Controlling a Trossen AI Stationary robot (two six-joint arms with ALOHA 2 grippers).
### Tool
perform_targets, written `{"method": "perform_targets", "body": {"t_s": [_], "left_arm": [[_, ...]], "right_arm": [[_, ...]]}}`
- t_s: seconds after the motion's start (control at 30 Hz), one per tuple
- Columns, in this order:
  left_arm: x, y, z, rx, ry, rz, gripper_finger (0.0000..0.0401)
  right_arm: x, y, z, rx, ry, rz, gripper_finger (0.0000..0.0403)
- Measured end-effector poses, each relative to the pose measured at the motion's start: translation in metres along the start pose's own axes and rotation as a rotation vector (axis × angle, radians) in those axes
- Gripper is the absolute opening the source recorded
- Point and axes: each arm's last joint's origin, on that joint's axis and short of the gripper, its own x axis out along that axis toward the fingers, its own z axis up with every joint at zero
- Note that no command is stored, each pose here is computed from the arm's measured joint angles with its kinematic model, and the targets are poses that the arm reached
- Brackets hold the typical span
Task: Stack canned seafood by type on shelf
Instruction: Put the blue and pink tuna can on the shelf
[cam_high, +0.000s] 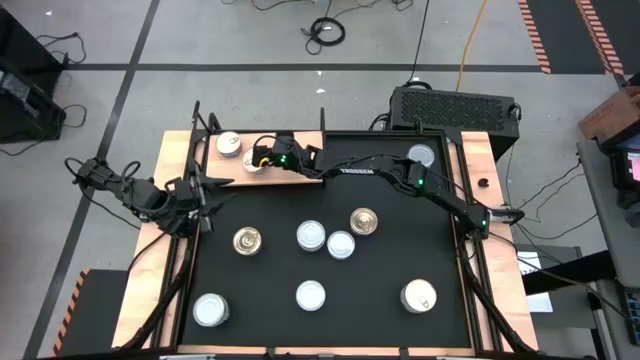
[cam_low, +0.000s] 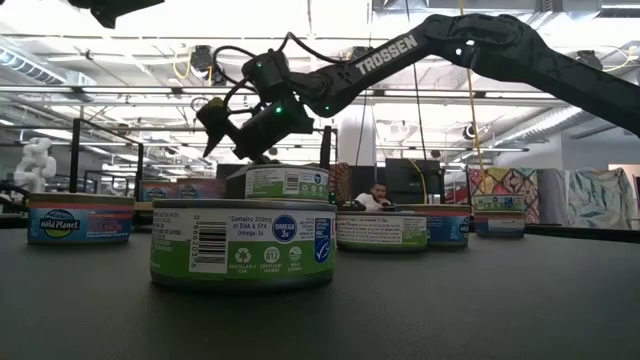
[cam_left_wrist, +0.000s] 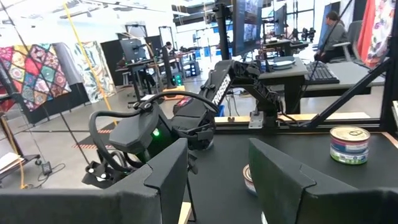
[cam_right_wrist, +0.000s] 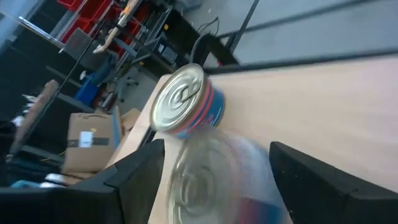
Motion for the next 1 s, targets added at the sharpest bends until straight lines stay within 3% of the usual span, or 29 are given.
{"method": "perform_targets", "body": {"t_s": [0.2, 0.47, 0.63, 0.83, 1.0], "left_arm": [[0.0, 0.0, 0.0, 0.0, -0.002, -0.011, 0.0171], [0.0, 0.0, 0.0, 0.003, -0.002, -0.011, 0.0171], [0.0, 0.0, 0.0, 0.003, -0.002, -0.011, 0.0171], [0.0, 0.0, 0.0, 0.002, -0.002, -0.011, 0.0171], [0.0, 0.0, 0.0, -0.001, -0.002, -0.011, 0.0171]], "right_arm": [[0.0, 0.0, 0.001, -0.119, -0.047, -0.031, 0.0283], [-0.01, 0.023, -0.018, -0.297, 0.031, 0.104, 0.0271], [-0.019, 0.039, -0.031, -0.4, 0.068, 0.124, 0.0245], [-0.026, 0.048, -0.046, -0.491, 0.092, 0.146, 0.0171], [-0.024, 0.036, -0.048, -0.495, 0.19, 0.102, 0.0056]]}}
